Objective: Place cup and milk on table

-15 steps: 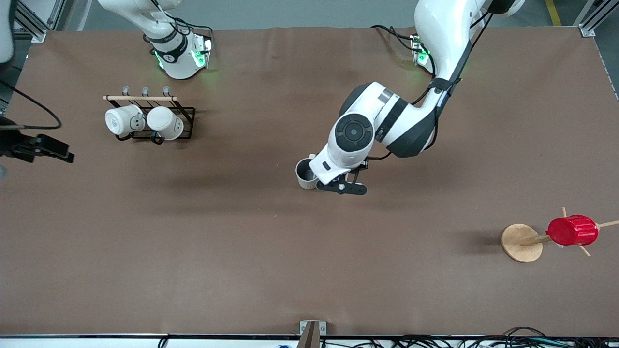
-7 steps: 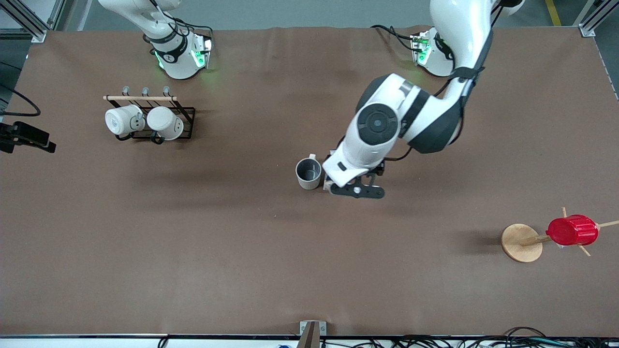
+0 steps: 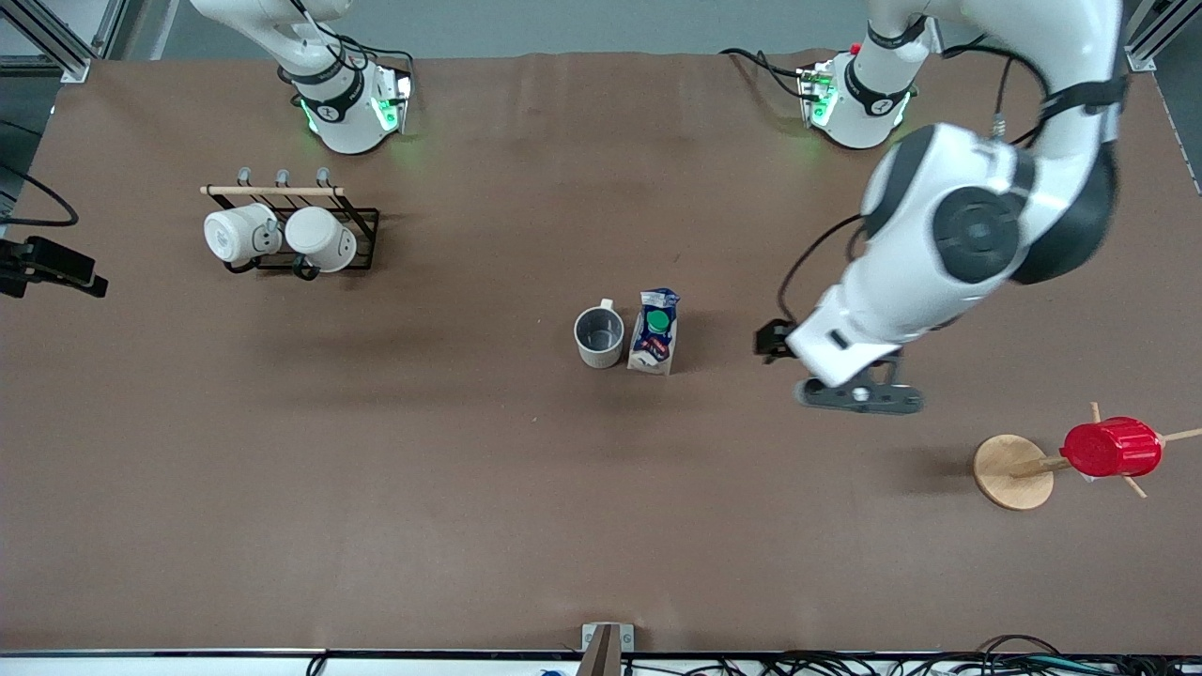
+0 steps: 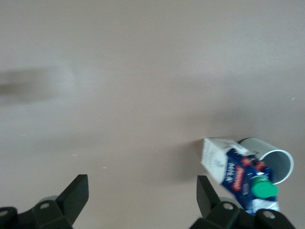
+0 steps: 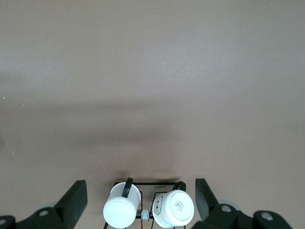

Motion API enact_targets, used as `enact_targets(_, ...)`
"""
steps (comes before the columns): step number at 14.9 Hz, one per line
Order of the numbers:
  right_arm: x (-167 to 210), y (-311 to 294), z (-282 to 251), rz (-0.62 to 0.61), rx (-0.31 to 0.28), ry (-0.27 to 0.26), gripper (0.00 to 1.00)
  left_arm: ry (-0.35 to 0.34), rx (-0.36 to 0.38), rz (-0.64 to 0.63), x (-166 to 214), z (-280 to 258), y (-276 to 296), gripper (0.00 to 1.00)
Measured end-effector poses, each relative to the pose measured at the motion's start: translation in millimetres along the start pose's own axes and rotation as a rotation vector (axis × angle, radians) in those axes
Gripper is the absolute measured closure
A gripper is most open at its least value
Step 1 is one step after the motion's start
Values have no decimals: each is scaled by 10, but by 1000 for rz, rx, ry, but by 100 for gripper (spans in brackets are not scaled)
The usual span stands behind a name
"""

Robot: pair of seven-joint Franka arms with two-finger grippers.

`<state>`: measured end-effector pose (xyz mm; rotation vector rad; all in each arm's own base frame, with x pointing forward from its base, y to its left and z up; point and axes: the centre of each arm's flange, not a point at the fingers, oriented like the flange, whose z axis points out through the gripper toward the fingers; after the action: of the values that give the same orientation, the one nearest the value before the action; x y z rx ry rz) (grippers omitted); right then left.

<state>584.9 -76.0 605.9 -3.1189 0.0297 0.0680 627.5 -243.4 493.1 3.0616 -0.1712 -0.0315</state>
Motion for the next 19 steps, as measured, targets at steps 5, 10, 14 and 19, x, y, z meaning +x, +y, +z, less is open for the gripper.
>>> enact_targets(5, 0, -2, 0, 0, 0, 0, 0, 9, 4, -8, -114, -280, -554, 0)
enact_targets(10, 2, -2, -1, 0, 0, 2, 0, -9, 9, -33, -177, -392, -745, 0)
enact_targets(14, 3, -2, 0, 0, 0, 2, 0, 20, 9, -23, -289, -645, -1052, 2)
enact_targets(19, -27, -8, -48, -1, 0, 7, 0, 44, 15, 13, -458, -864, -1455, 0)
